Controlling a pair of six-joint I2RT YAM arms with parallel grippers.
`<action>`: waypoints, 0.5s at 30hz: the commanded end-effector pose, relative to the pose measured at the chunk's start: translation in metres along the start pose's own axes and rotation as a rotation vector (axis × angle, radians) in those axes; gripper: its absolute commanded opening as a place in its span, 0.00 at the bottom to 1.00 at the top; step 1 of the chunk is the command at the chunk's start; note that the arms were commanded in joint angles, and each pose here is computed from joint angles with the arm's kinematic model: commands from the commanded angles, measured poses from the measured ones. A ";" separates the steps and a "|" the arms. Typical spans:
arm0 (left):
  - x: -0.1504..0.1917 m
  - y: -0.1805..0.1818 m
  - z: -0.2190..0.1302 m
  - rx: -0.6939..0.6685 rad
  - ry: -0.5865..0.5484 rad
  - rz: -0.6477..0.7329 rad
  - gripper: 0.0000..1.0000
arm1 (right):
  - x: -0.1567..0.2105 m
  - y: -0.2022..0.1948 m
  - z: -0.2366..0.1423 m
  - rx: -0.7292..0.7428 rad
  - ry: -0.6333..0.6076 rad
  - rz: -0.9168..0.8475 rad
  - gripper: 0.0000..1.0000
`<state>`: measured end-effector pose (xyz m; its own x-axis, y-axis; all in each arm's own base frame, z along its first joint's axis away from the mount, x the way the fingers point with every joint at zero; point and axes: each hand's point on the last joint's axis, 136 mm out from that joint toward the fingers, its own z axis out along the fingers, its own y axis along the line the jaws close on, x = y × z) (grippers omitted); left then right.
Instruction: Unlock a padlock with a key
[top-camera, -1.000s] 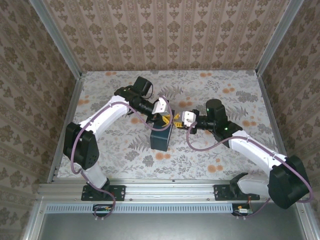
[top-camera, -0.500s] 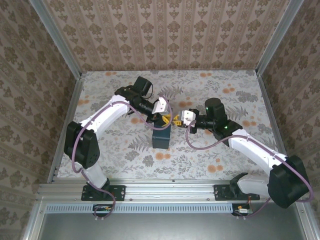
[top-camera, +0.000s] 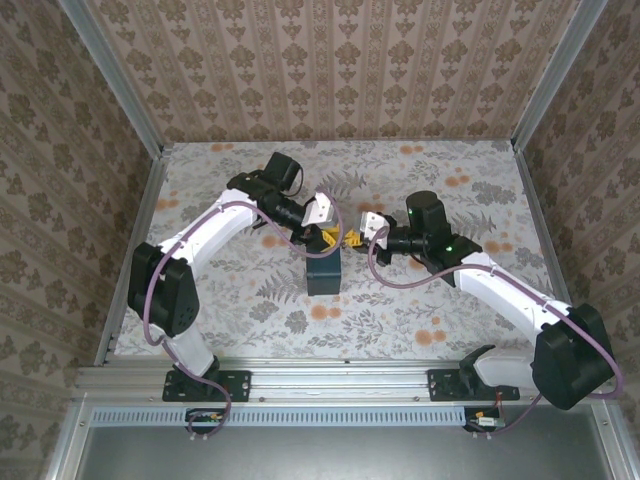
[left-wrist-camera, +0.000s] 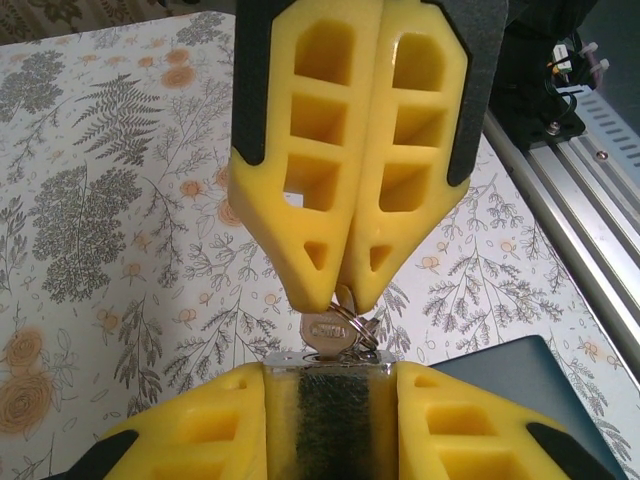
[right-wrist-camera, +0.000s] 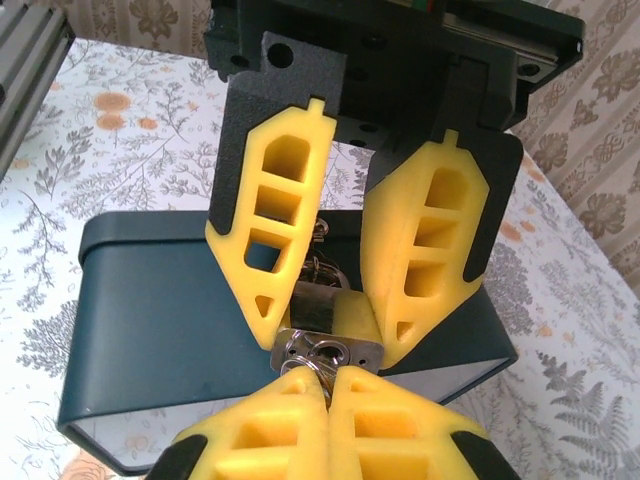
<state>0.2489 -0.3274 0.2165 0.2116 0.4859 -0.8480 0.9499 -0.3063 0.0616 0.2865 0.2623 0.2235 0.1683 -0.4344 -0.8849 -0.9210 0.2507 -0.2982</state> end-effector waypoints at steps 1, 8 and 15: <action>-0.033 0.001 -0.004 0.013 -0.123 0.076 0.00 | -0.019 0.008 0.000 -0.054 -0.065 0.125 0.00; -0.030 0.000 -0.003 0.014 -0.128 0.062 0.00 | -0.023 0.029 0.009 -0.132 -0.069 0.205 0.00; -0.029 -0.003 -0.003 0.028 -0.123 0.060 0.00 | -0.007 0.033 0.002 -0.123 -0.004 0.057 0.24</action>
<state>0.2418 -0.3264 0.2157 0.1715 0.4846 -0.8578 0.9502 -0.3112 0.0142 0.2778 0.2686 0.2198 0.0617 -0.4128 -0.9087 -0.9444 0.2704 -0.1869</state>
